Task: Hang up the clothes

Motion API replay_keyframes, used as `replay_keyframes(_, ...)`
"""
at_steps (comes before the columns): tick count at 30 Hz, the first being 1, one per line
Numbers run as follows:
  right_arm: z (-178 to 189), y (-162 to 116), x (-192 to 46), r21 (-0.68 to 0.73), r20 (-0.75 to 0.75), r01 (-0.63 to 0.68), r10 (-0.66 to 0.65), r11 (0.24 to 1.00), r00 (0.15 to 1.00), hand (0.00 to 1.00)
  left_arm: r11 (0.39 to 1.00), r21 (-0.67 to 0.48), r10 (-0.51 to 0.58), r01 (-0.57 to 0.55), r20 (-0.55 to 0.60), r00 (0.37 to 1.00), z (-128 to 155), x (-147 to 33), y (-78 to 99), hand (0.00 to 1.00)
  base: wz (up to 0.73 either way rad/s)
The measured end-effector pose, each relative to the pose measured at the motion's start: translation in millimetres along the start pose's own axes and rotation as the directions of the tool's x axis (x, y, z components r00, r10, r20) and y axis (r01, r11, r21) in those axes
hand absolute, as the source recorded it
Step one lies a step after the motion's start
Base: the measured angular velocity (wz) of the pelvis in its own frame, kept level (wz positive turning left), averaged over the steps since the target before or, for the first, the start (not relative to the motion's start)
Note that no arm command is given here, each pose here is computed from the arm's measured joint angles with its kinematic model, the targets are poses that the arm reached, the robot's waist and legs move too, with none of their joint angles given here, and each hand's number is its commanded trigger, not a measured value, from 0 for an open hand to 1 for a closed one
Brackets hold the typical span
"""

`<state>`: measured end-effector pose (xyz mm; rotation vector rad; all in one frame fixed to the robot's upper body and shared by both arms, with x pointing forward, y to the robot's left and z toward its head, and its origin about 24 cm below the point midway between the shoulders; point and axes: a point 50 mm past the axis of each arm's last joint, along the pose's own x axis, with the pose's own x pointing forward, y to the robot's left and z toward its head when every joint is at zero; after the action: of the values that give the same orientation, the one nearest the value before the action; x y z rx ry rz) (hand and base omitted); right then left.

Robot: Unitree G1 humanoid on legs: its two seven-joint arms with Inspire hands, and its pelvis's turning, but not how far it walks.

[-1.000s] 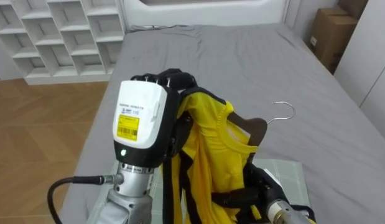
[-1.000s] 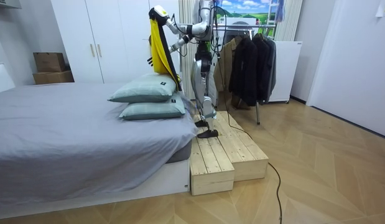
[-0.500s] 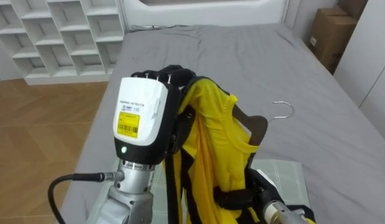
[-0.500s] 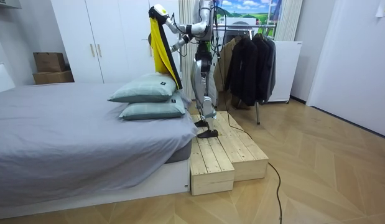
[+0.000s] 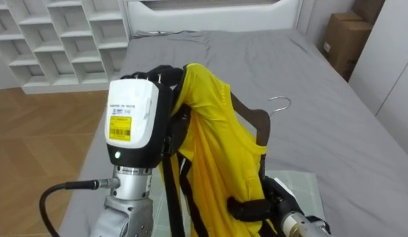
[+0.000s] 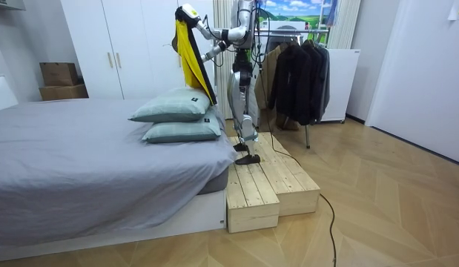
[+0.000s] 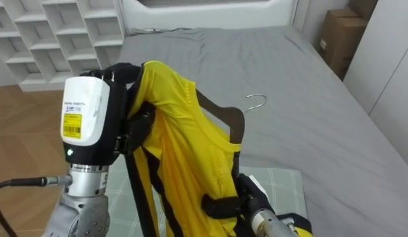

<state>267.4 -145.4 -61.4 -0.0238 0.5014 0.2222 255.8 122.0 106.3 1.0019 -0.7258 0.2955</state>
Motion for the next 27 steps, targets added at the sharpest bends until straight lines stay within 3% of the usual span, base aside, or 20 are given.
replay_keyframes(2,0,-1,0,-0.006,0.001,0.004,-0.004,1.000,1.000,1.00,1.000,0.002,-0.002,0.002,0.000,1.000,0,-0.1,0.1,1.00,0.00)
replay_keyframes(3,0,-1,0,-0.009,0.001,0.007,-0.007,1.000,1.000,1.00,1.000,0.004,-0.004,0.004,0.000,1.000,-1,-0.3,0.1,0.83,0.00)
replay_keyframes(4,0,-3,-1,-0.020,0.003,0.013,-0.013,1.000,1.000,1.00,1.000,0.007,-0.007,0.007,0.001,1.000,-1,-0.9,0.3,0.62,0.00)
replay_keyframes(5,0,-5,-2,-0.021,0.007,0.019,-0.019,1.000,1.000,1.00,1.000,0.009,-0.009,0.009,0.001,1.000,-2,-1.4,0.4,0.00,0.00)
replay_keyframes(17,1,-33,-16,-0.142,0.046,0.145,-0.139,0.979,0.989,1.00,0.995,0.031,-0.097,0.096,0.010,0.995,-9,-13.6,-0.7,0.00,0.00)
replay_keyframes(27,32,-73,-39,-0.426,0.238,0.420,-0.348,0.802,0.907,1.00,0.979,-0.046,-0.204,0.199,-0.121,0.972,-23,-37.5,-8.4,0.00,-0.05)
